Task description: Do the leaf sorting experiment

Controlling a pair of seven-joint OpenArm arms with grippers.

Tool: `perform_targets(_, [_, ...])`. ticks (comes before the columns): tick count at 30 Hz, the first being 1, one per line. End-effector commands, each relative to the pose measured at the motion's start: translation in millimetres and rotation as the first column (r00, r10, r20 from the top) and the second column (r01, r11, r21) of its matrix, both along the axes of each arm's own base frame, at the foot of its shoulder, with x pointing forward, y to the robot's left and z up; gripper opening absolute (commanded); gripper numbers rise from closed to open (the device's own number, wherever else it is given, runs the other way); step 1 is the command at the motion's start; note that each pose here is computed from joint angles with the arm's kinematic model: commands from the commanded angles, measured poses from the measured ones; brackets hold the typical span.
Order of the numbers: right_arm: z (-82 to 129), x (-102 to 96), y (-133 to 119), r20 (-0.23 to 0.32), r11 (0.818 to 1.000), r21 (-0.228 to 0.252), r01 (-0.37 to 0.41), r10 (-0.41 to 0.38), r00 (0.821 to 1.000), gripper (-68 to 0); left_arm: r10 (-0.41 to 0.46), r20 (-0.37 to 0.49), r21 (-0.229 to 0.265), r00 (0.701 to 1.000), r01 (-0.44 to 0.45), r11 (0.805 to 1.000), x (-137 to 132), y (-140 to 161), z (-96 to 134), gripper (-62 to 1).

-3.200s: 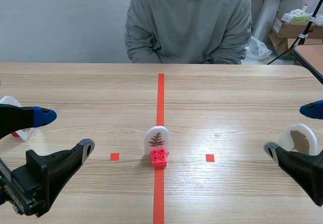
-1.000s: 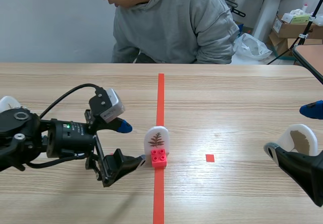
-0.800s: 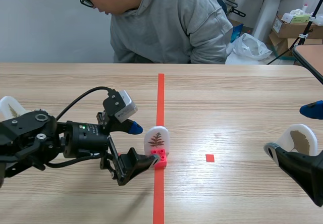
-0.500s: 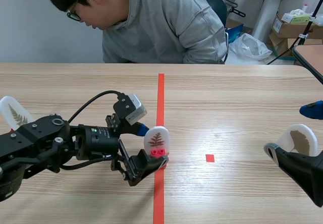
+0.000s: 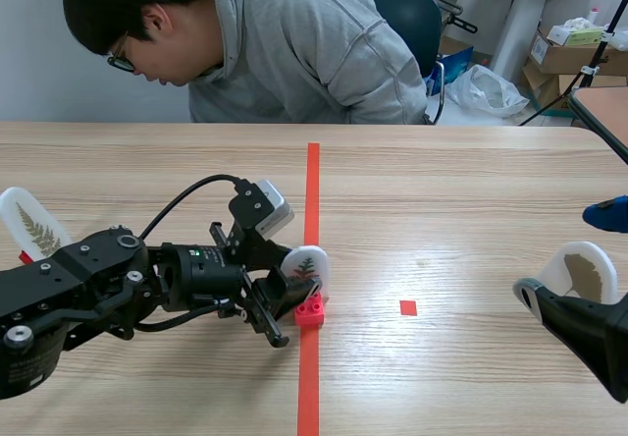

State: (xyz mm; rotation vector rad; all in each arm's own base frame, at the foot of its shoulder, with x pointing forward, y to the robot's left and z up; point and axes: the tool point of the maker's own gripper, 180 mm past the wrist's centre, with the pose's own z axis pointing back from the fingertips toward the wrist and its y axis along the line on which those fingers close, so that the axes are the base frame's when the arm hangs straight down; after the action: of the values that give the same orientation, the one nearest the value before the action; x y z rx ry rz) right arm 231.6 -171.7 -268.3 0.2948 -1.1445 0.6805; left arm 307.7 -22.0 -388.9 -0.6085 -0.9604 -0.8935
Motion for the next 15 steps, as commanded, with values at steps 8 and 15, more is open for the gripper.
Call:
perform_targets(8, [10.3, 6.4, 0.8, 0.037, 1.000, 0.012, -0.003, 0.002, 0.999, -0.8, 0.006, 0.031, -0.034, 1.000, -0.005, 0.999, 8.1, -5.2, 13.5, -54.2])
perform_targets(15, [10.3, 6.4, 0.8, 0.037, 1.000, 0.012, -0.003, 0.002, 0.999, -0.8, 0.007, 0.037, -0.045, 0.999, -0.005, 0.999, 8.7, -6.0, 15.6, -55.4])
